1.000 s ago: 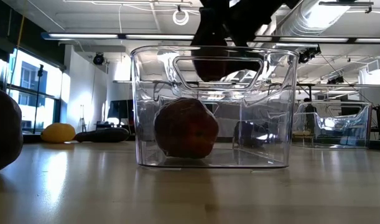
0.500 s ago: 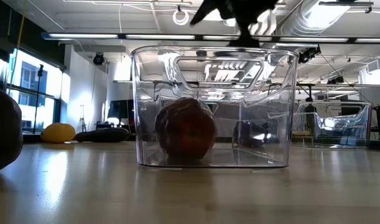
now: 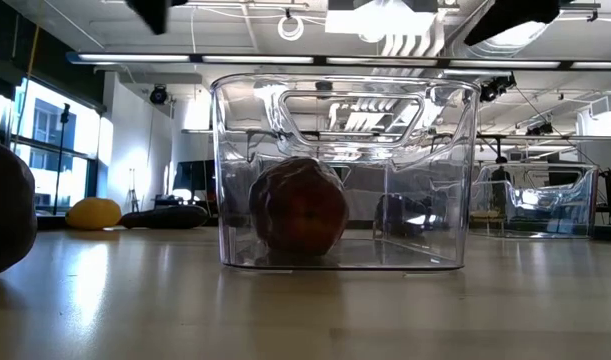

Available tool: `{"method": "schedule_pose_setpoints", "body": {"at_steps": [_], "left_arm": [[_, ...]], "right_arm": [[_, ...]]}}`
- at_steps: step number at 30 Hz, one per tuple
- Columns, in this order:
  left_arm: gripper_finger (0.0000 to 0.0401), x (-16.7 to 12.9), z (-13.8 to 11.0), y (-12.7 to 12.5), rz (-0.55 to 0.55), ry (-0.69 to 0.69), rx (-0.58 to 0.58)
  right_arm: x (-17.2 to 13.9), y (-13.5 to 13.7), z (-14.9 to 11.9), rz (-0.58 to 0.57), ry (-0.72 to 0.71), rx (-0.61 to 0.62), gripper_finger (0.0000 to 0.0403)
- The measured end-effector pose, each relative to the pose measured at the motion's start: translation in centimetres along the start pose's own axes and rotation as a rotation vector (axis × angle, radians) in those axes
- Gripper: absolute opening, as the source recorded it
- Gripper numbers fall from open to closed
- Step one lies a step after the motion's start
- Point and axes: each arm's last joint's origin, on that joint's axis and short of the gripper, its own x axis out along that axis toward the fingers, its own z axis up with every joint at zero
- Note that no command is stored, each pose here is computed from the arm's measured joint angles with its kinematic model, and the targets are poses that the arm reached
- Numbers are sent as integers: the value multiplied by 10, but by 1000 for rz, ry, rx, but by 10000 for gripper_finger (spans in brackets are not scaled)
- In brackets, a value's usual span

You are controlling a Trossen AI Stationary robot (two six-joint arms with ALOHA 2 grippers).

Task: Sort produce into baskets
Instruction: Put the red apple into the middle transparent bin

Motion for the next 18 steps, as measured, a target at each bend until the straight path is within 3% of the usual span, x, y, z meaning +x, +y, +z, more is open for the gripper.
{"method": "schedule_pose_setpoints", "body": {"at_steps": [4, 8, 13, 18], "left_arm": [[372, 29, -15, -35, -7, 104, 102], [372, 49, -23, -57, -1, 135, 152], [372, 67, -32, -72, 98, 127, 304], [372, 93, -35, -77, 94, 209, 500]], "right_arm": [[2, 8, -12, -1, 26, -51, 385], [10, 16, -22, -32, 15, -17, 385], [24, 23, -31, -64, 54, 11, 385], [38, 31, -40, -82, 79, 60, 385]]}}
